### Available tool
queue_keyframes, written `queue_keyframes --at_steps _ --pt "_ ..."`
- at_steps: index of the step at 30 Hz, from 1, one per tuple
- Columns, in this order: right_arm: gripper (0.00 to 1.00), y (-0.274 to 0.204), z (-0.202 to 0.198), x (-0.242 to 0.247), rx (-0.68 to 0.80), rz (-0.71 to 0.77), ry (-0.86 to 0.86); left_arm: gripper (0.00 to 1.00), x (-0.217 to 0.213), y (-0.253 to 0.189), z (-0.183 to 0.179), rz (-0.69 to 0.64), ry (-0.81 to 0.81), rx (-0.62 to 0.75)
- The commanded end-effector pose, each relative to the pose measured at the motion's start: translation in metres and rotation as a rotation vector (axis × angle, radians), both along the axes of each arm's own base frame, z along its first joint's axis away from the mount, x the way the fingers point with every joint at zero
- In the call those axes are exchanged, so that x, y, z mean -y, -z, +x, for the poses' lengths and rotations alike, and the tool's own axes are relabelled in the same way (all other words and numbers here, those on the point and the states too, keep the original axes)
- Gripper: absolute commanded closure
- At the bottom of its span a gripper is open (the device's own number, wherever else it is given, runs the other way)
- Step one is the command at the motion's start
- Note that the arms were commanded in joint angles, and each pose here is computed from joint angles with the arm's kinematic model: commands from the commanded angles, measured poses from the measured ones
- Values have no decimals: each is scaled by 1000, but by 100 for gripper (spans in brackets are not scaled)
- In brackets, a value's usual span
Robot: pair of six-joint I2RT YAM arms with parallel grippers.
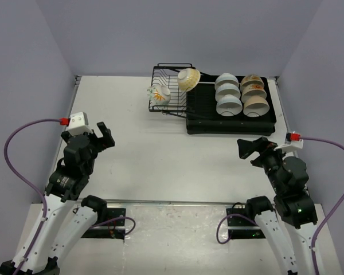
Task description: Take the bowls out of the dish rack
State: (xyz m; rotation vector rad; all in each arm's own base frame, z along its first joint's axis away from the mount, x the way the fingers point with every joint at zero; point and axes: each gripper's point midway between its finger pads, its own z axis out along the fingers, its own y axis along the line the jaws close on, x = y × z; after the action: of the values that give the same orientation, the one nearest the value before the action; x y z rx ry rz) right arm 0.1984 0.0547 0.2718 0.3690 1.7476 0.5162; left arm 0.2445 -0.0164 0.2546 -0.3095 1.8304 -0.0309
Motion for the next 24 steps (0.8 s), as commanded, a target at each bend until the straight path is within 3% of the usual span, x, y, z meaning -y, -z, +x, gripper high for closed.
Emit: queue_keyframes --at_steps 1,7,13,22,24 --pt "1 -15 4 4 77 36 33 0 -1 -12 2 -18 -15 29" --pt "1 -9 18 -1 59 87 39 0 5 -13 2 -23 21 36" --pt "1 -17 64 3 63 149 100 0 18 -15 2 -35 98 55" --pt "1 -26 146 47 74 479 143 0 19 -13 3 -37 101 48" --pt "7 -16 158 63 59 542 164 0 18 -15 3 -38 100 55"
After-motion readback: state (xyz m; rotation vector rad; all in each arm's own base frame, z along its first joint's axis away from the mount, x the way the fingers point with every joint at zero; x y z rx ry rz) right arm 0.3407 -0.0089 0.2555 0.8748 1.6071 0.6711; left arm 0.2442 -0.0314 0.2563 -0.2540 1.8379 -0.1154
